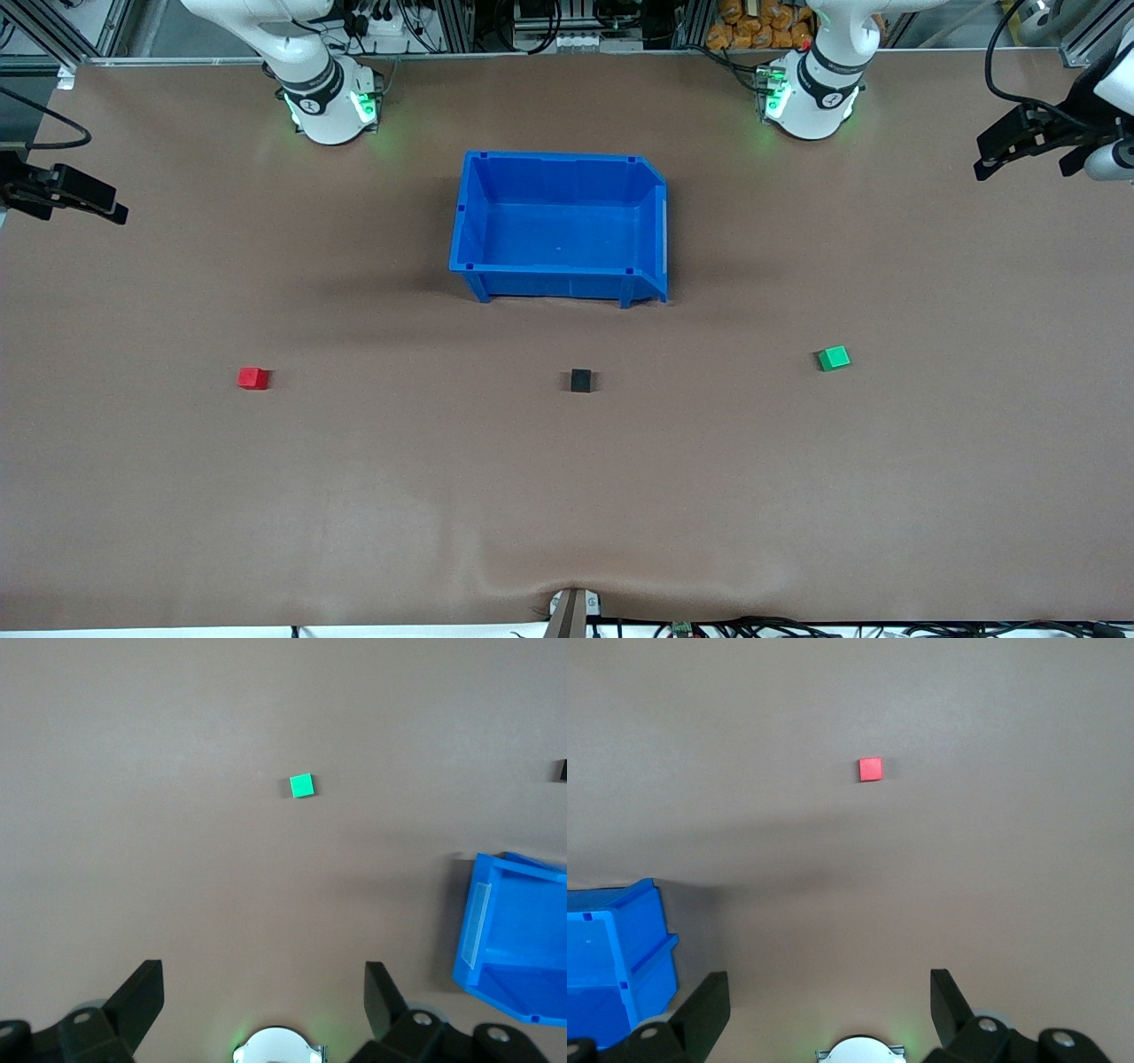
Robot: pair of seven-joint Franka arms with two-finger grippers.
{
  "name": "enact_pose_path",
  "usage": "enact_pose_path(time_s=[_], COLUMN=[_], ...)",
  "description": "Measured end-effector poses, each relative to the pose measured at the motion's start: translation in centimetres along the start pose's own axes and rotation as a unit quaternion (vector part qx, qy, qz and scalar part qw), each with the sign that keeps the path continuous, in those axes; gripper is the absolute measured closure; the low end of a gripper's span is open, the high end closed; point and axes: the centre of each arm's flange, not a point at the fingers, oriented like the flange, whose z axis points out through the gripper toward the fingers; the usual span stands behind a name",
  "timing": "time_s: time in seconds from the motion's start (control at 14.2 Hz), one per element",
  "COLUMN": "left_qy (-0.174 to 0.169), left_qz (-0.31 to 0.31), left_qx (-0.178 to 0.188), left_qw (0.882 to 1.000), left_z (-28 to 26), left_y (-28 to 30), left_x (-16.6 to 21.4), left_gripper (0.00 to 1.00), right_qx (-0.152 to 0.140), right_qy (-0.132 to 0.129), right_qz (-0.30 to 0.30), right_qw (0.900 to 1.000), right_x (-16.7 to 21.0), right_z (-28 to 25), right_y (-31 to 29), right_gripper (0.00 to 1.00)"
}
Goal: Attach green and red cubes to black cube
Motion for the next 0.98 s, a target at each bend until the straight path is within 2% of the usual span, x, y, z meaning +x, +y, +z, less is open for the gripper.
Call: enact_pose_path(time_s=[0.56,0.98], left_qy=[-0.004,-0.005], left_qz=[0.004,0.003], left_qx=[-0.016,-0.017], left_qw=[1.0,1.0], left_z=[0.2,0.3], left_y=[0.6,0.6], left_x=[0.1,0.2], left_gripper=[0.0,0.0], right_qx=[-0.007,-0.015], right_qy=[0.008,0.013], right_qz=[-0.021,-0.013], right_qw=[1.0,1.0], right_x=[0.2,0.5], right_z=[0.1,0.2], right_y=[-2.3,-1.4], right_gripper=[0.0,0.0])
